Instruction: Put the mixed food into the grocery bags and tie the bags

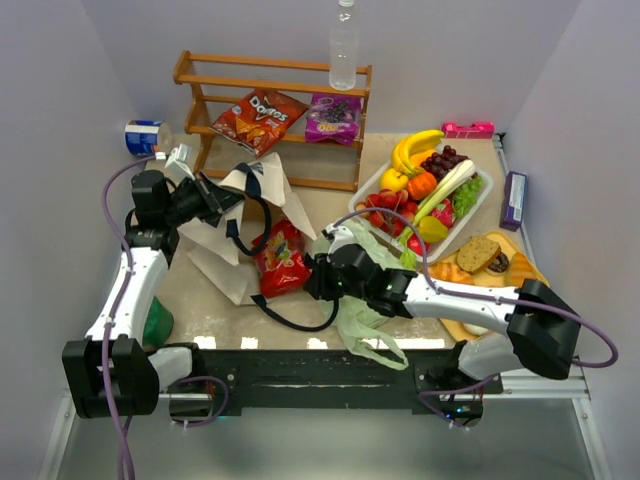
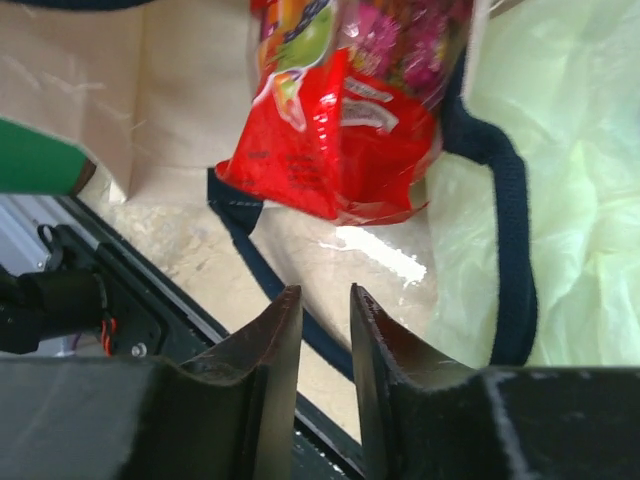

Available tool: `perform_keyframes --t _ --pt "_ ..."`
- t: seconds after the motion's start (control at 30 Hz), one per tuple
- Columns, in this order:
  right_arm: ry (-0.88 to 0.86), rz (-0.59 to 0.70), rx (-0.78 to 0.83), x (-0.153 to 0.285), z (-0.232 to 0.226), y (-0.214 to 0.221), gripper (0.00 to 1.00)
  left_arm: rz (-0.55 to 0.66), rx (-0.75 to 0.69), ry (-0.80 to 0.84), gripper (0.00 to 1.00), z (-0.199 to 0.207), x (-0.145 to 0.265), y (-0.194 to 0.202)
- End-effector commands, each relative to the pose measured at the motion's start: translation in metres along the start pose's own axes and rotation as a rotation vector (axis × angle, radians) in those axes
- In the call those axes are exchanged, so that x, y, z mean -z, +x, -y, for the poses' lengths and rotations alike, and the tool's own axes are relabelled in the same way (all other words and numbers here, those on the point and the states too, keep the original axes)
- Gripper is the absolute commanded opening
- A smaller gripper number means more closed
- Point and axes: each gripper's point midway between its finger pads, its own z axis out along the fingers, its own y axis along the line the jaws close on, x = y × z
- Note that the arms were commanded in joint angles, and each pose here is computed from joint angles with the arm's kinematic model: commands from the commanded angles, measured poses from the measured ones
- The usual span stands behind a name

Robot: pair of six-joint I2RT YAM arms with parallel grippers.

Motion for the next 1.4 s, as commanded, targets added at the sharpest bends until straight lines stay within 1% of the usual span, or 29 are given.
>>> perform_keyframes --t 0.0,0.1,0.13,0.2,0.23,0.3,0.37,0.4,0.47,0.57,0.67,0.7,0.8,0.87,0.9,0.93,0.97,1.0,1.03,1.07,1.1,1.13,1.17,1.2,1.3,1.37 --pt "-0.048 -0.021 -0.029 -0.017 -0.019 0.005 0.27 0.066 -0.088 0.007 0.0 0.003 -0.001 -0.02" --pt "-0.029 -0.04 -0.016 -0.038 -0.019 0.011 0.25 0.057 -0.085 0.009 0.0 0.001 -0.001 -0.017" --pt "-0.005 -0.061 -0.01 -0.051 -0.011 0.02 0.25 0.053 -0.083 0.011 0.0 0.001 -0.001 -0.015" --pt "-0.027 -0.032 -0.012 -0.066 -0.021 0.012 0.25 0.048 -0.081 0.012 0.0 0.0 0.0 -0.012" --pt "-0.024 -0.037 -0.006 -0.076 -0.021 0.015 0.25 0.042 -0.08 0.015 0.0 -0.001 0.0 -0.009" --pt "-0.088 0.03 0.005 -0.082 -0.045 -0.009 0.26 0.031 -0.08 0.011 0.0 -0.003 0.0 -0.005" --pt "-0.104 0.095 0.024 -0.087 -0.057 -0.026 0.26 0.023 -0.079 0.011 0.0 -0.004 0.002 -0.001" --pt "-0.118 0.139 0.029 -0.088 -0.068 -0.044 0.27 0.021 -0.082 0.013 0.0 -0.004 0.002 0.001" --pt "-0.095 0.202 0.056 -0.094 -0.071 -0.062 0.28 0.019 -0.081 0.014 0.0 -0.004 0.004 0.003" --pt "-0.117 0.297 0.085 -0.098 -0.088 -0.091 0.3 0.011 -0.067 0.02 0.0 -0.004 0.006 0.009" --pt "-0.154 0.313 0.108 -0.111 -0.101 -0.099 0.34 -0.002 -0.049 0.035 0.0 -0.002 0.007 0.015" --pt "-0.15 0.307 0.113 -0.123 -0.102 -0.096 0.34 -0.003 -0.047 0.042 0.0 -0.001 0.007 0.015" --pt "-0.151 0.259 0.117 -0.138 -0.1 -0.089 0.35 0.005 -0.049 0.048 0.0 0.001 0.008 0.014" --pt "-0.163 0.274 0.113 -0.129 -0.101 -0.092 0.36 0.024 -0.072 0.02 0.0 -0.002 0.008 0.009" --pt "-0.152 0.26 0.116 -0.124 -0.092 -0.083 0.38 0.03 -0.08 0.007 0.0 -0.004 0.008 0.007" --pt "-0.172 0.286 0.111 -0.106 -0.098 -0.094 0.4 0.039 -0.088 -0.006 0.0 -0.007 0.006 0.003" --pt "-0.173 0.287 0.11 -0.097 -0.097 -0.095 0.46 0.019 -0.075 -0.023 0.0 -0.011 0.006 0.007" --pt "-0.154 0.259 0.112 -0.092 -0.085 -0.082 0.5 0.019 -0.077 -0.021 0.0 -0.011 0.006 0.006" --pt "-0.17 0.277 0.1 -0.069 -0.09 -0.091 0.54 0.017 -0.076 -0.019 0.0 -0.011 0.005 0.006" --pt "-0.169 0.269 0.073 -0.061 -0.087 -0.088 0.6 0.021 -0.079 -0.014 0.0 -0.01 0.004 0.004" --pt "-0.155 0.242 0.062 -0.056 -0.074 -0.074 0.63 0.02 -0.076 -0.018 0.0 -0.012 0.003 0.004" --pt "-0.166 0.235 0.044 -0.049 -0.072 -0.069 0.65 0.02 -0.073 -0.024 0.0 -0.014 0.002 0.004" --pt "-0.183 0.243 -0.003 -0.037 -0.074 -0.072 0.67 0.046 -0.101 -0.013 0.0 -0.011 0.001 -0.003" --pt "-0.159 0.218 -0.019 -0.036 -0.062 -0.06 0.67 0.047 -0.105 -0.014 0.0 -0.012 0.0 -0.003" --pt "-0.148 0.167 -0.073 -0.037 -0.052 -0.041 0.66 0.058 -0.132 -0.021 0.0 -0.015 -0.002 -0.007" --pt "-0.176 0.14 -0.107 -0.041 -0.056 -0.033 0.64 0.076 -0.166 -0.055 0.0 -0.022 -0.002 -0.011"
